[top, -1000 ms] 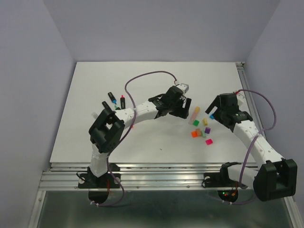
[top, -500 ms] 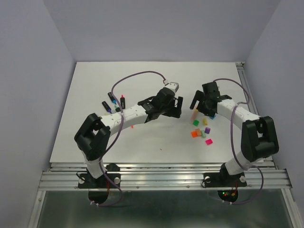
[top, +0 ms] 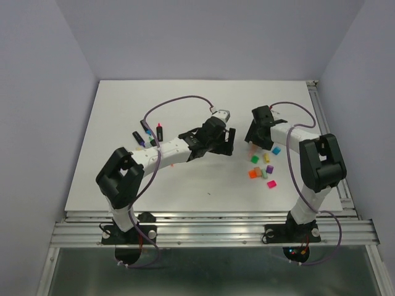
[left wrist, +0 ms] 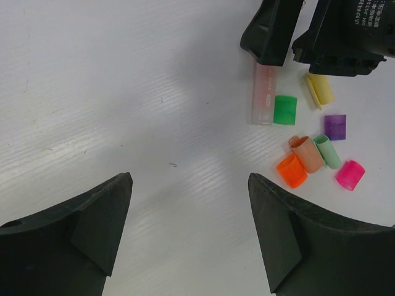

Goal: Open the pen caps

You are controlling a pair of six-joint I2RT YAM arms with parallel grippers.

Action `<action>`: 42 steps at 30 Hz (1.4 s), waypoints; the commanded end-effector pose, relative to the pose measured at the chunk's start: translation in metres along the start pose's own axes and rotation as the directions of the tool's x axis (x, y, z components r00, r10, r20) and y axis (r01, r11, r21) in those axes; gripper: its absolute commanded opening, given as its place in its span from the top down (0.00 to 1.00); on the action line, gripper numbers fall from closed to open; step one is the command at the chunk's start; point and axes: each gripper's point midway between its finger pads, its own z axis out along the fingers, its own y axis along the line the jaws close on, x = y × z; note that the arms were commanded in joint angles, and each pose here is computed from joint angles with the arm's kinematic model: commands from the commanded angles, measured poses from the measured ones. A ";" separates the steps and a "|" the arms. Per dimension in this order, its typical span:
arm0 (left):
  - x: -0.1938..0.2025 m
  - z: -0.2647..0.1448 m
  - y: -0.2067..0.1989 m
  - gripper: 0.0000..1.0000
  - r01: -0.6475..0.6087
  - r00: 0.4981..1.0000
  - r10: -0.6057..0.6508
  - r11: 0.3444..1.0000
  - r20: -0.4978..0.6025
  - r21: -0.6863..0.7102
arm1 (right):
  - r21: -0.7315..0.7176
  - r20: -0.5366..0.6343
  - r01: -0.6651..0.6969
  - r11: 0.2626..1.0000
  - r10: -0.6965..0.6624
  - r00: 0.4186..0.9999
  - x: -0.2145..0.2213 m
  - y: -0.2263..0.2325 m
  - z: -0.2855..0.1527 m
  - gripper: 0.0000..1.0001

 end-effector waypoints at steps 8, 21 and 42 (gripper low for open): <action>-0.016 -0.015 -0.010 0.12 0.024 0.998 -0.027 0.999 0.062 0.047 | 0.018 0.072 -0.055 0.998 0.053 0.996 -0.022 0.011 0.015 0.53; -0.010 -0.016 -0.018 0.13 0.025 0.999 -0.029 0.995 0.042 0.101 | -0.133 0.080 -0.044 0.990 0.055 0.995 -0.026 0.030 -0.013 0.89; -0.016 -0.019 -0.046 0.25 0.047 0.997 -0.061 0.969 0.049 0.241 | -0.634 0.052 -0.025 0.773 0.074 0.996 0.012 0.121 -0.149 0.93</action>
